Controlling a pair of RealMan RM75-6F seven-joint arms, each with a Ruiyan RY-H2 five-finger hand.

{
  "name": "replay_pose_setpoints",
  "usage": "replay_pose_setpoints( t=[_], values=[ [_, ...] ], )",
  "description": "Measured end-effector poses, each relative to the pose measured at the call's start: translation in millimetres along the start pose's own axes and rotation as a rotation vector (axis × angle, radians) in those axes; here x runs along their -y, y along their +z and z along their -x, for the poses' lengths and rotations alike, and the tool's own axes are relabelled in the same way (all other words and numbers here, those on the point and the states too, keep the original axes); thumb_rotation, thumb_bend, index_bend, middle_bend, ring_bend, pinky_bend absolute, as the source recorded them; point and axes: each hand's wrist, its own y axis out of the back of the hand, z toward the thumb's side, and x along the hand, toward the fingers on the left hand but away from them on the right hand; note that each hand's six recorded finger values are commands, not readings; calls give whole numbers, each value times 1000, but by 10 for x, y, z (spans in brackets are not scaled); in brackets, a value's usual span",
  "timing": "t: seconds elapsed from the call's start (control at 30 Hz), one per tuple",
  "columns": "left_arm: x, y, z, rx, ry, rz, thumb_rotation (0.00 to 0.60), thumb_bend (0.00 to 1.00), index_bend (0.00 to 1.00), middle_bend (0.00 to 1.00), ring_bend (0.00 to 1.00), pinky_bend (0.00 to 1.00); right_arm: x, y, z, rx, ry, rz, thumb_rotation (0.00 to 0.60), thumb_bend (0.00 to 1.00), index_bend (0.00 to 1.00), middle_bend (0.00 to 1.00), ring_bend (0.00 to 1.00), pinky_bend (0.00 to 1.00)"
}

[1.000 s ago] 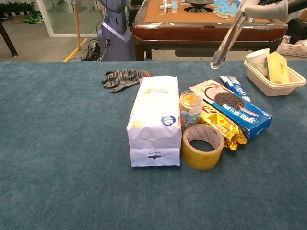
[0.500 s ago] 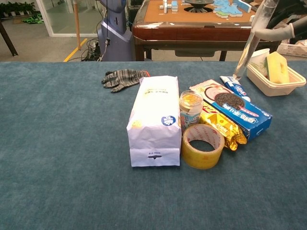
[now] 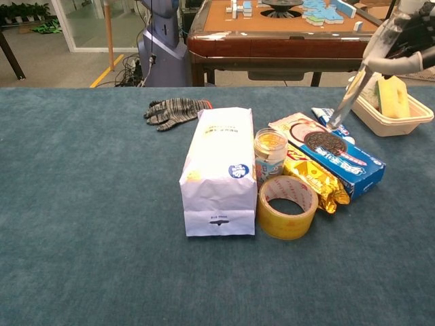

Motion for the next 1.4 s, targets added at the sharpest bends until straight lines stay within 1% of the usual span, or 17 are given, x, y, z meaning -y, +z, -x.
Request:
replay_pose_setpoints(
  t=[0.07, 0.13, 0.2, 0.27, 0.3, 0.4, 0.5, 0.57, 0.63, 0.73, 0.8, 0.87, 1.03, 1.17, 1.23, 1.3, 1.4],
  values=[
    [7, 1, -1, 1, -1, 1, 600, 254, 163, 152, 193, 47, 3, -38, -6, 17, 1, -90, 600, 518, 673, 458, 372, 400],
    [9, -2, -1, 0, -2, 2, 600, 254, 163, 152, 193, 47, 12, -60, -12, 32, 9, -136, 600, 519, 673, 463, 382, 411],
    [10, -5, 3, -1, -3, 3, 600, 253, 163, 152, 193, 47, 21, -71, -17, 42, 18, -138, 600, 519, 673, 464, 385, 416],
    [6, -12, 6, -2, -2, 3, 600, 254, 163, 152, 193, 47, 33, -75, -24, 48, 29, -99, 600, 518, 674, 464, 385, 416],
    [6, -15, 9, -3, -2, 2, 600, 254, 163, 152, 193, 47, 38, -75, -28, 50, 34, -68, 600, 518, 673, 464, 385, 416],
    [6, -18, 12, -4, -3, 2, 600, 254, 163, 152, 193, 47, 54, -70, -41, 56, 47, 96, 600, 519, 673, 464, 387, 416],
    [9, -24, 19, -5, -3, 2, 600, 253, 163, 152, 193, 47, 65, -69, -57, 64, 58, 328, 600, 518, 674, 465, 390, 416],
    [2, -23, 20, -5, 0, 2, 600, 253, 163, 152, 193, 47, 62, -79, -63, 68, 58, 436, 600, 518, 673, 467, 391, 416],
    [2, -17, 14, -3, 0, 2, 600, 254, 163, 152, 193, 47, 52, -98, -66, 71, 53, 519, 600, 518, 673, 468, 391, 416],
    [5, -5, 8, -1, -2, 2, 600, 254, 163, 152, 193, 47, 33, -130, -67, 67, 36, 556, 600, 518, 673, 468, 392, 416],
    [9, 1, 7, -1, -3, 3, 600, 253, 163, 152, 193, 47, 25, -146, -68, 61, 23, 533, 600, 519, 673, 468, 391, 416],
    [16, 2, 3, 0, -5, 2, 600, 254, 163, 152, 193, 47, 19, -162, -70, 54, 7, 465, 600, 519, 673, 468, 392, 416],
    [13, -2, 3, -1, -6, 2, 600, 254, 163, 152, 193, 47, 29, -174, -79, 50, -11, 164, 600, 519, 673, 468, 391, 416],
    [14, -4, 5, -2, -5, 3, 600, 254, 163, 152, 193, 47, 52, -163, -89, 56, -1, 1, 600, 518, 673, 468, 391, 416],
    [15, -10, 9, -4, -6, 3, 600, 254, 163, 152, 193, 47, 63, -150, -94, 56, 7, -18, 600, 518, 673, 468, 392, 416],
    [17, -14, 14, -4, -7, 3, 600, 254, 163, 152, 193, 47, 70, -135, -99, 55, 13, 2, 600, 519, 674, 468, 392, 416],
    [15, -18, 16, -4, -6, 3, 600, 254, 163, 152, 193, 47, 74, -116, -109, 55, 22, 110, 600, 519, 673, 468, 393, 416]
  ],
)
